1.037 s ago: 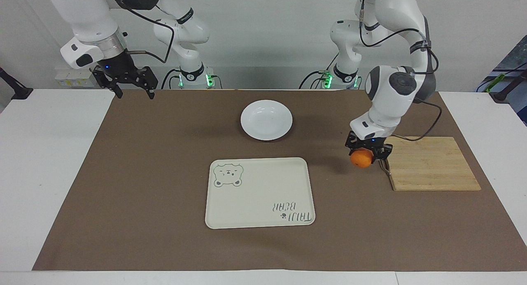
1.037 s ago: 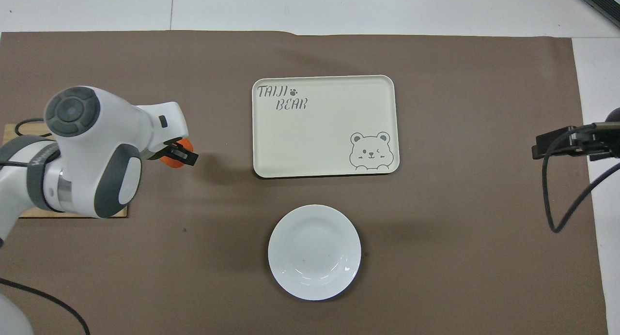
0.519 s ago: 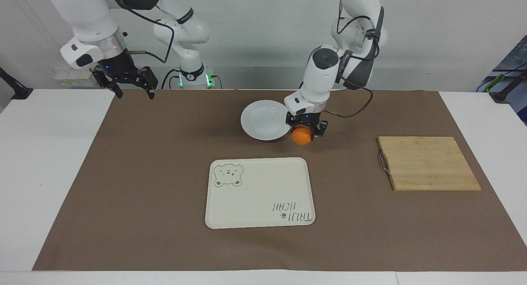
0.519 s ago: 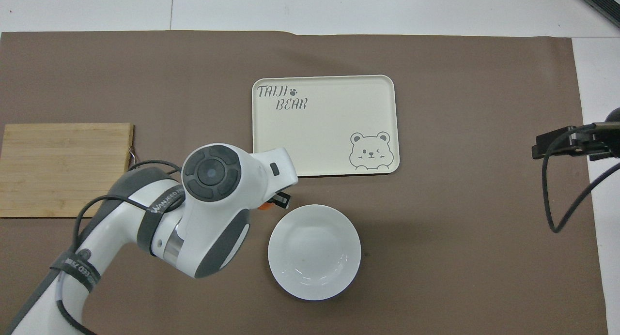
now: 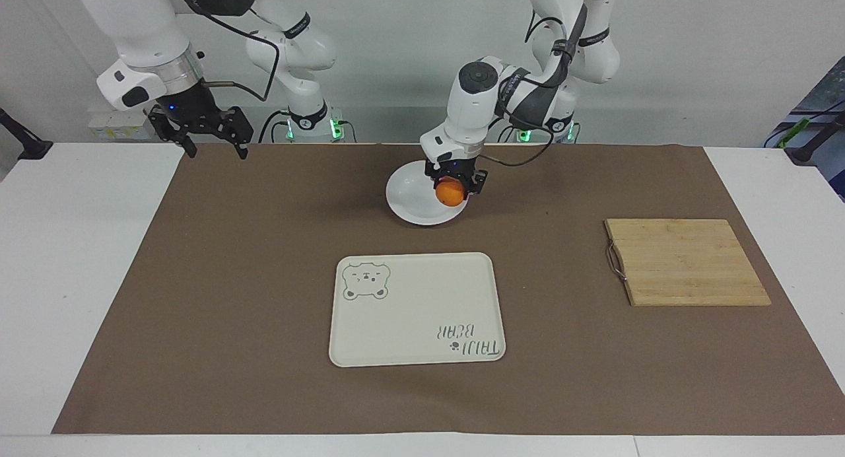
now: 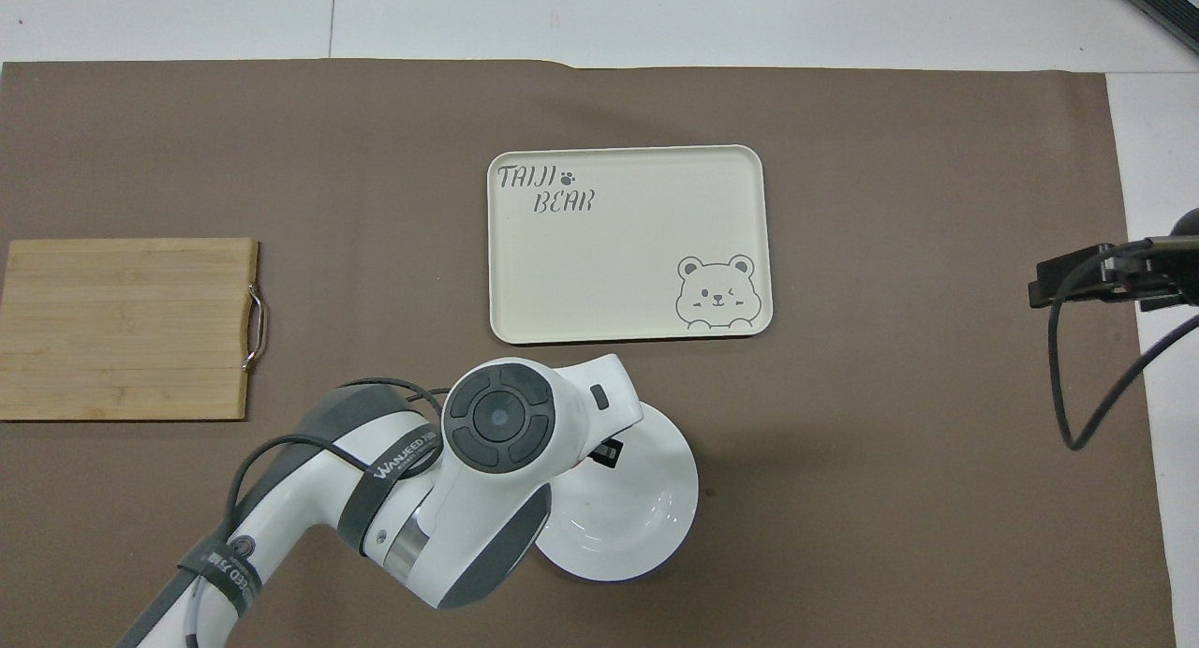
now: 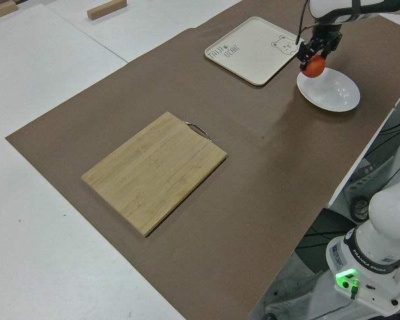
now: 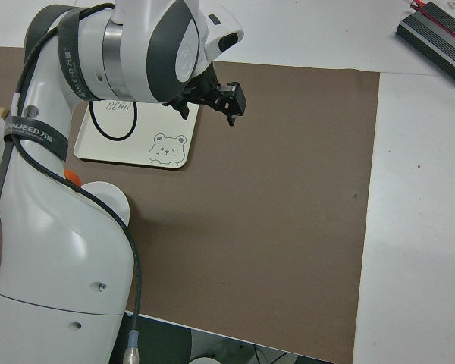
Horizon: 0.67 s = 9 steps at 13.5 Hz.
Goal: Place orange and plate with both arms
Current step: 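Carry the orange with the left gripper over the white plate, then lower the orange onto the plate while the right gripper reaches the plate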
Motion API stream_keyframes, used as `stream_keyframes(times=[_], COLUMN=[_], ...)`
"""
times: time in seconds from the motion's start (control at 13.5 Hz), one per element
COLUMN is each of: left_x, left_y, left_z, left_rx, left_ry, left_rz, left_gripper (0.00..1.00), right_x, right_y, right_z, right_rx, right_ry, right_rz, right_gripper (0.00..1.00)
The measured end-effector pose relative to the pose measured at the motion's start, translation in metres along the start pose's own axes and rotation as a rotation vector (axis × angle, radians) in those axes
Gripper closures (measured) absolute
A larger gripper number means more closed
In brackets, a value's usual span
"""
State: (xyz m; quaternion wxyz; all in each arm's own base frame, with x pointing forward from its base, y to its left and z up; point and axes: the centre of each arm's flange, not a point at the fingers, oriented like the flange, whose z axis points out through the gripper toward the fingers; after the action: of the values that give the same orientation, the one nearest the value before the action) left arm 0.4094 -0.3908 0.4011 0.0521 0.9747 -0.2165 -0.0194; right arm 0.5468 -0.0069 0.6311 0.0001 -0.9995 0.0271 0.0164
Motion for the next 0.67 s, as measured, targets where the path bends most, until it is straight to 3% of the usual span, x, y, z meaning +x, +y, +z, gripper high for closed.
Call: stream_keyframes(times=[0.67], left_x=[-0.006], left_y=[0.025], left_z=[0.034], left_rx=[-0.01], left_ry=[0.017], left_rz=[-0.036], left_gripper=[0.21], right_x=[-0.004], right_y=[0.0], right_z=[0.004], right_rx=[0.001], right_ry=[-0.016], right_rz=[0.0], right_gripper=[0.0])
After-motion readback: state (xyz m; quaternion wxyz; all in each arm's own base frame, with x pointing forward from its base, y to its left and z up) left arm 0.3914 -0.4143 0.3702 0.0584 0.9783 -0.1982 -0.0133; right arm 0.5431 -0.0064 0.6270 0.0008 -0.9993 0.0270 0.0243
